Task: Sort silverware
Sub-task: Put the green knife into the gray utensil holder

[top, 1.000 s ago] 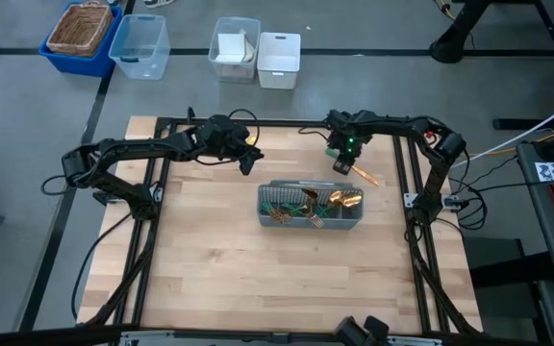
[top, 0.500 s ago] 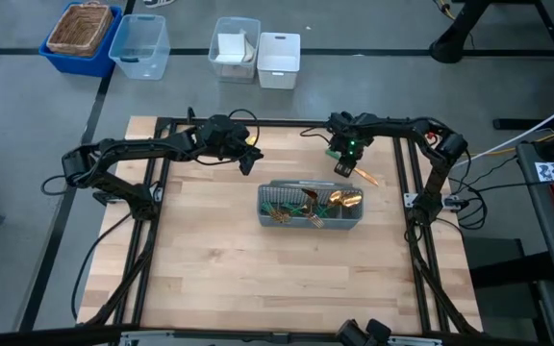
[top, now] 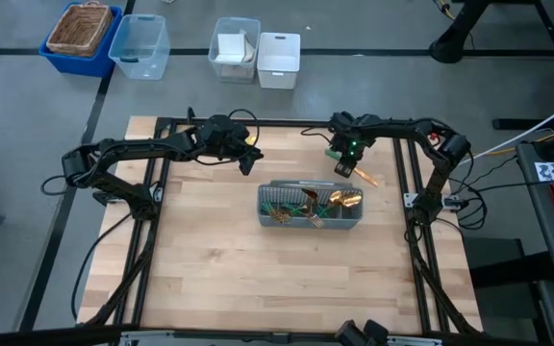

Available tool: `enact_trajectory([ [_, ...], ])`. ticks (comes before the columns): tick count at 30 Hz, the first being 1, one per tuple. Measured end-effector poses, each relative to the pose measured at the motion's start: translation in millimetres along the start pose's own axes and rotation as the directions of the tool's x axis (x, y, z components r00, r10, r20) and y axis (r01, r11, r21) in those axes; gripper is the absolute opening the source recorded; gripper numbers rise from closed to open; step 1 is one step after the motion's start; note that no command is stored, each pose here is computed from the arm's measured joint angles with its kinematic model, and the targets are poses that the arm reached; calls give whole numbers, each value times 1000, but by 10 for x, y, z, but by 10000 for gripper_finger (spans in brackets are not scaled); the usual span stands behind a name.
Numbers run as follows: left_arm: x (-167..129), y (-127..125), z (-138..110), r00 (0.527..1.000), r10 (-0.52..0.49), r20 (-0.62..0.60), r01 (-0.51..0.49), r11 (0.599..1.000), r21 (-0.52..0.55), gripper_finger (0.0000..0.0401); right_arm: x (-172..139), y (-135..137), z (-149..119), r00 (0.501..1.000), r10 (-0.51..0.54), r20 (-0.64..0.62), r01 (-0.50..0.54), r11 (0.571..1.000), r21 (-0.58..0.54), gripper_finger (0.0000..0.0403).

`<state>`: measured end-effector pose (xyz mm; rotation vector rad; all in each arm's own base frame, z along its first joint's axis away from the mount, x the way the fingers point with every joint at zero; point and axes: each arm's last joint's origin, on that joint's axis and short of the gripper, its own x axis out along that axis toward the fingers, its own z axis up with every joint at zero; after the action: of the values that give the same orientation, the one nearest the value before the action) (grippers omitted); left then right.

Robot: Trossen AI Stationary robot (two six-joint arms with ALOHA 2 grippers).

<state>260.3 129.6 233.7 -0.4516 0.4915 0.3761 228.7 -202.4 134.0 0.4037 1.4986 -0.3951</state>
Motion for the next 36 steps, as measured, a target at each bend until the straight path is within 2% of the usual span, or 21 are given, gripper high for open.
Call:
enact_trajectory([
  [4, 0, 0, 0, 1000, 0, 0, 0, 1000, 0, 107, 1, 8, 1, 1000, 30, 5, -30, 1000, 1, 31],
  [7, 0, 0, 0, 1000, 0, 0, 0, 1000, 0, 107, 3, 9, -2, 999, 35, 3, -35, 999, 1, 19],
  [14, 0, 0, 0, 1000, 0, 0, 0, 1000, 0, 107, 9, 10, -9, 999, 38, -8, -38, 999, 2, 37],
  [22, 0, 0, 0, 1000, 0, 0, 0, 1000, 0, 107, -108, -5, 85, 999, 46, -8, -46, 999, 6, 40],
  [26, 0, 0, 0, 1000, 0, 0, 0, 1000, 0, 107, -200, -15, 180, 998, 50, 46, -51, 999, 2, 40],
  [36, 0, -1, 2, 1000, 0, 2, 0, 1000, 0, 107, -317, -29, 267, 995, 53, 87, -53, 999, 0, 41],
])
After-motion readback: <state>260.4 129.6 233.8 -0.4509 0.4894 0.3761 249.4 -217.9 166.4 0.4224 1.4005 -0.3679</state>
